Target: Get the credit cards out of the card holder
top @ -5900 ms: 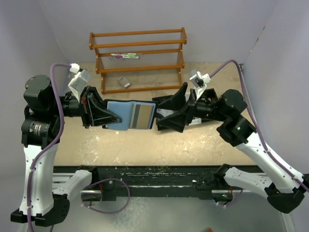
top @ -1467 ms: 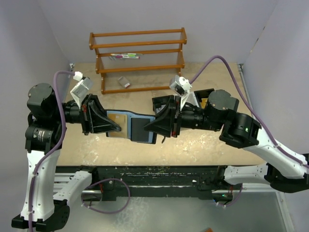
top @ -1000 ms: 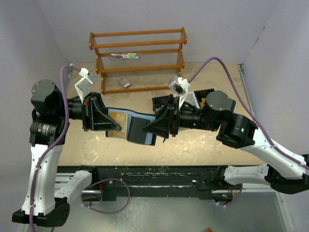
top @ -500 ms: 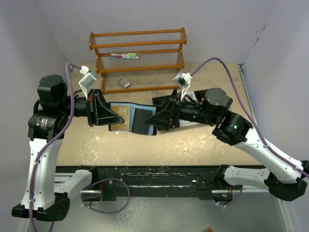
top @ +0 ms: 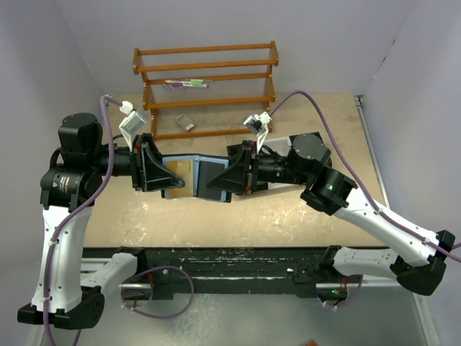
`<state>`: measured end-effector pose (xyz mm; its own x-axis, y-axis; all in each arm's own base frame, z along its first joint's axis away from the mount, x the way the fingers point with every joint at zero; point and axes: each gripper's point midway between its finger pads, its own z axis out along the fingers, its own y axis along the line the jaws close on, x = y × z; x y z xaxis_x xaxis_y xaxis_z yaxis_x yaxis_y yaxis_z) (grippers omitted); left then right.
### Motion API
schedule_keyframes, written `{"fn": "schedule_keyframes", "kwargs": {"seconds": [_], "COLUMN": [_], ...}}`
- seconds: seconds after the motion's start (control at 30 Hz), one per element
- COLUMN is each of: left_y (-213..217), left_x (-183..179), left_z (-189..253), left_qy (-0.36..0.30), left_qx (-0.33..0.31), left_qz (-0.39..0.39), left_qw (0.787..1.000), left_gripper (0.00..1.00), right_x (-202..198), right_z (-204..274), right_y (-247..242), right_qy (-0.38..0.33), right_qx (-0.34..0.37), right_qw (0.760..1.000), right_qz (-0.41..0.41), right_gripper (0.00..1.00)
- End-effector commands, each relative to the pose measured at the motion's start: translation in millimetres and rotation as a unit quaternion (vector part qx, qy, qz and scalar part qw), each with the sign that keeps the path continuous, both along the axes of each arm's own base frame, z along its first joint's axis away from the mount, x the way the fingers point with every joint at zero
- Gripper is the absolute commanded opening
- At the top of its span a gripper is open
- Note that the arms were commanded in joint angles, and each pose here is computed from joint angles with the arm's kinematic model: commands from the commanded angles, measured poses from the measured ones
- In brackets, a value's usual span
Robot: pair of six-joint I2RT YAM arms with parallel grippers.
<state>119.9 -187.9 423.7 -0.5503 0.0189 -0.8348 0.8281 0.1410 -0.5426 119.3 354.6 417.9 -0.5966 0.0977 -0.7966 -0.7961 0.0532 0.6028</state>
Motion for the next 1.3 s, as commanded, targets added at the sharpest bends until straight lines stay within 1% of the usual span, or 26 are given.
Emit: {"fn": "schedule_keyframes", "kwargs": {"seconds": [0.0,0.03,0.07,0.1,0.2,0.33,0.4,0.47,0.53,0.63,0.67,0.7,0.73,0.8,0.87,1.03,1.13,1.27], "left_y": [-0.3,-0.2,-0.1,-0.2,-0.2,0.1,0.4,0.7,0.5,-0.5,-0.8,-1.6,-2.1,-2.1,-1.2,6.3,11.7,19.9], "left_x": [-17.5,-21.2,-23.2,-25.0,-28.4,-32.7,-36.4,-37.8,-36.0,-29.6,-27.6,-21.0,-15.2,-5.7,0.8,29.3,42.2,52.3], "left_z": [12.7,13.7,14.0,13.9,9.6,8.7,10.9,12.0,10.3,5.9,5.0,2.5,0.5,-3.5,-7.7,-23.9,-34.4,-42.1], "left_qy": [-0.038,-0.041,-0.043,-0.044,-0.032,-0.018,-0.016,-0.01,-0.008,0.0,0.0,-0.001,-0.005,-0.01,-0.007,-0.017,-0.016,-0.023], "left_qx": [-0.014,-0.017,-0.02,-0.022,-0.029,-0.038,-0.043,-0.046,-0.046,-0.043,-0.041,-0.035,-0.029,-0.015,0.0,0.061,0.091,0.123], "left_qz": [-0.041,-0.049,-0.054,-0.059,-0.074,-0.096,-0.108,-0.114,-0.114,-0.104,-0.1,-0.083,-0.068,-0.044,-0.023,0.049,0.078,0.116], "left_qw": [0.998,0.998,0.997,0.997,0.996,0.994,0.993,0.992,0.992,0.994,0.994,0.996,0.997,0.999,1.0,0.997,0.993,0.985], "left_gripper": [0.47,0.55,0.59,0.61,0.61,0.55,0.5,0.43,0.31,0.1,0.03,0.0,0.0,0.0,0.0,0.0,0.0,0.0], "right_x": [-7.8,-9.2,-10.8,-12.6,-16.2,-22.2,-25.0,-27.4,-29.3,-31.0,-31.1,-31.2,-29.7,-20.5,-9.0,27.2,48.8,57.4], "right_z": [26.8,28.7,31.2,33.2,35.3,35.8,36.3,36.1,34.9,33.2,32.8,32.1,31.7,29.8,27.4,21.2,10.2,21.0], "right_y": [-5.7,-7.0,-8.5,-10.3,-14.0,-18.2,-20.1,-21.0,-21.5,-21.1,-21.1,-20.5,-20.1,-20.5,-22.8,-45.9,-61.0,-75.0], "right_qy": [-0.028,-0.032,-0.036,-0.04,-0.045,-0.051,-0.054,-0.057,-0.057,-0.057,-0.057,-0.055,-0.053,-0.049,-0.045,-0.029,-0.023,-0.049], "right_qx": [0.044,0.046,0.048,0.049,0.049,0.051,0.053,0.053,0.052,0.051,0.051,0.05,0.048,0.034,0.015,-0.024,-0.068,-0.082], "right_qw": [0.999,0.998,0.998,0.998,0.998,0.997,0.997,0.996,0.996,0.996,0.996,0.996,0.996,0.998,0.999,0.995,0.986,0.977], "right_qz": [0.011,0.012,0.014,0.016,0.02,0.028,0.033,0.038,0.044,0.049,0.05,0.051,0.048,0.023,-0.005,-0.089,-0.151,-0.192], "right_gripper": [0.06,0.02,0.0,0.0,0.0,0.0,0.0,0.0,0.0,0.0,0.02,0.06,0.1,0.28,0.41,0.69,0.79,0.84]}}
